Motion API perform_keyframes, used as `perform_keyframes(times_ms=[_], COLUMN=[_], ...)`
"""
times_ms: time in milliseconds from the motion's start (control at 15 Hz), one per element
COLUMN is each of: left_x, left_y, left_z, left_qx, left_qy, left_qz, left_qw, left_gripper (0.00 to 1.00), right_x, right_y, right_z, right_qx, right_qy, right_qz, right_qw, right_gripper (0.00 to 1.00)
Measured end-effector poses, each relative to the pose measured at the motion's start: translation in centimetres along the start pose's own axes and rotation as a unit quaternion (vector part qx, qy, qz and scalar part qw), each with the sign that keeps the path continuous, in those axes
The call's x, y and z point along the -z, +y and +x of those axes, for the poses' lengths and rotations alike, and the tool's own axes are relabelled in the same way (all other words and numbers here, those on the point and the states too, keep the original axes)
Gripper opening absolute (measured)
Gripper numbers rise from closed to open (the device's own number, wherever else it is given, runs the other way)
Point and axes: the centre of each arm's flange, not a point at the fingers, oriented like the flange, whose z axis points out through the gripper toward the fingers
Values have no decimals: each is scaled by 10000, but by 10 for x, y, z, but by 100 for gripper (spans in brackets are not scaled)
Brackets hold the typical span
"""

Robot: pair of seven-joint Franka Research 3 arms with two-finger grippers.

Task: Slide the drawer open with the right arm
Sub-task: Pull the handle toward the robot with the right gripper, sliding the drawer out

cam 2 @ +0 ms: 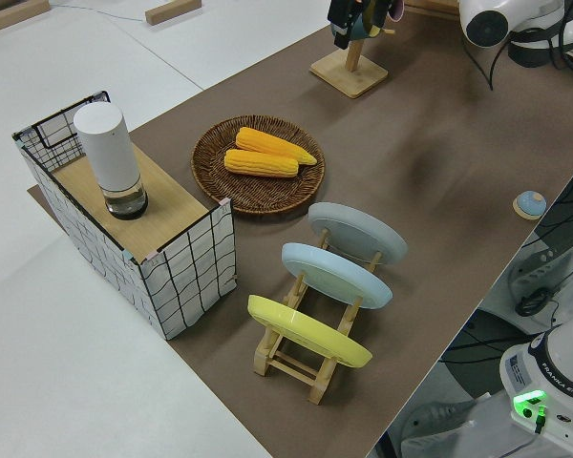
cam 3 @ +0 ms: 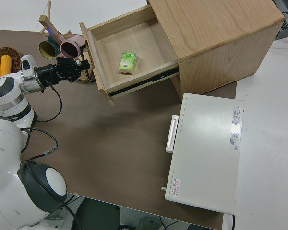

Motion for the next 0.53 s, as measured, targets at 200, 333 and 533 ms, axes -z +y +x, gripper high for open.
perform_keyframes(times_ms=[200,333,533], left_x=[0,0,0], left_y=[0,0,0], left_z=[0,0,0], left_qx=[0,0,0], left_qy=[0,0,0], left_qz=[0,0,0], left_qw=[10000,10000,10000], left_gripper=[100,100,100], right_x=[2,6,11], right_y=[-1,3,12], right_z=[1,3,6], right_qx=[-4,-47,-126], right_qy=[19,76,125], right_qz=[-6,-40,-46], right_qw=[10000,10000,9998], right_gripper=[20,36,67])
